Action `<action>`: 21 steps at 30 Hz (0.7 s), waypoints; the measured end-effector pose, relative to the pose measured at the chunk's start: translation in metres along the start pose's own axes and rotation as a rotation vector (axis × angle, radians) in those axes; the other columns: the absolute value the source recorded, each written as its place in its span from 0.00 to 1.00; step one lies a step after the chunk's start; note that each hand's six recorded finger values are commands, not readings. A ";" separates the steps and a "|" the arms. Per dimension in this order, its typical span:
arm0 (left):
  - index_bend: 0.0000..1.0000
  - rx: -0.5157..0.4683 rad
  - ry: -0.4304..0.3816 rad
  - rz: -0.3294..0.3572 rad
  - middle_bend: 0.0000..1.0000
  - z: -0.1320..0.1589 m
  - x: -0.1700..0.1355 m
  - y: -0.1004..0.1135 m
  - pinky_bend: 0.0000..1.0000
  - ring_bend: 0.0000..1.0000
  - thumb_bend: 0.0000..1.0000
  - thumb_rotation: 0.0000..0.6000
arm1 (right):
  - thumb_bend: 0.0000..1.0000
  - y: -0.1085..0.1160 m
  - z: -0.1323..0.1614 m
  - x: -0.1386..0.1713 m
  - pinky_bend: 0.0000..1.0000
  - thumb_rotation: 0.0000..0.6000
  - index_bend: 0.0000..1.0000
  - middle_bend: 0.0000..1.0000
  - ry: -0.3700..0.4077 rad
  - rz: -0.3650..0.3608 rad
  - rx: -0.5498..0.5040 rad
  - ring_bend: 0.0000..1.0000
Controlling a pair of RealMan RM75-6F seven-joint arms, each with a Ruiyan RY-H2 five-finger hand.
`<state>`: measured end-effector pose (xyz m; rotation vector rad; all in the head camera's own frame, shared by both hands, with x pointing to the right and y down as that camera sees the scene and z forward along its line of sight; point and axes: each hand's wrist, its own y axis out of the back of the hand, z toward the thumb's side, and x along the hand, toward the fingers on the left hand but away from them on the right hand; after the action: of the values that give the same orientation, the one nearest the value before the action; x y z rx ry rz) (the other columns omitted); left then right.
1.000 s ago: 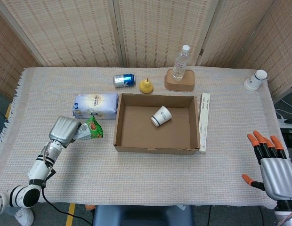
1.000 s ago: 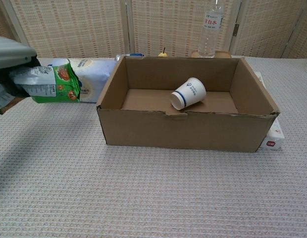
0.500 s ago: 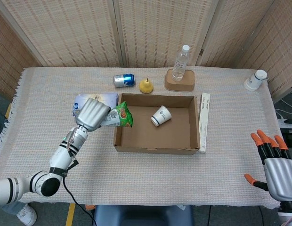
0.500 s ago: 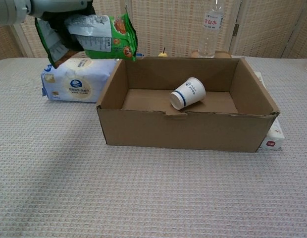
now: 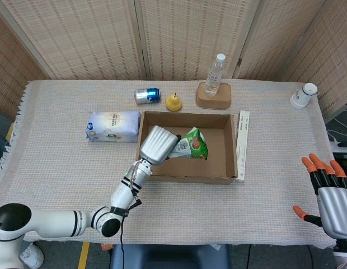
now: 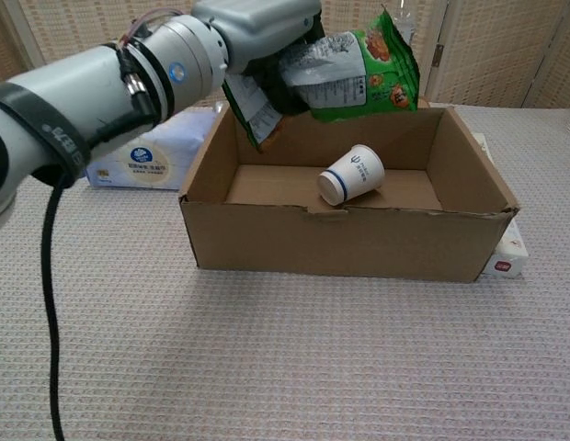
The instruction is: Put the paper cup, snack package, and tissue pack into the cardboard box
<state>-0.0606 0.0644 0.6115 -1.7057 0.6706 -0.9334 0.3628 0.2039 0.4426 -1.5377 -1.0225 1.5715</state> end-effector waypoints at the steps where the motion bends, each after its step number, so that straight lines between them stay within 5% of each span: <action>1: 0.37 -0.004 -0.001 0.003 0.55 0.002 0.002 -0.003 0.66 0.47 0.27 1.00 | 0.00 0.000 0.000 0.000 0.00 1.00 0.00 0.00 0.000 -0.001 -0.001 0.00; 3: 0.04 0.002 -0.006 -0.022 0.11 0.004 0.004 -0.011 0.30 0.10 0.16 1.00 | 0.00 0.001 0.000 0.000 0.00 1.00 0.00 0.00 0.005 -0.006 -0.002 0.00; 4: 0.00 0.007 -0.010 -0.043 0.01 0.005 0.004 -0.015 0.17 0.01 0.14 1.00 | 0.00 0.002 0.000 0.000 0.00 1.00 0.00 0.00 0.008 -0.010 -0.002 0.00; 9: 0.00 0.053 -0.005 -0.164 0.00 -0.005 0.003 -0.029 0.12 0.00 0.12 1.00 | 0.00 0.001 -0.001 0.000 0.00 1.00 0.00 0.00 0.011 -0.011 -0.003 0.00; 21: 0.00 0.212 0.098 -0.174 0.00 -0.067 -0.004 -0.007 0.11 0.00 0.13 1.00 | 0.00 -0.003 0.003 0.000 0.00 1.00 0.00 0.00 0.017 0.003 0.000 0.00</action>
<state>-0.1196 0.0354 0.6283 -1.5538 0.4730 -1.1736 0.3600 0.2053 0.4451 -1.5505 -1.0109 1.5574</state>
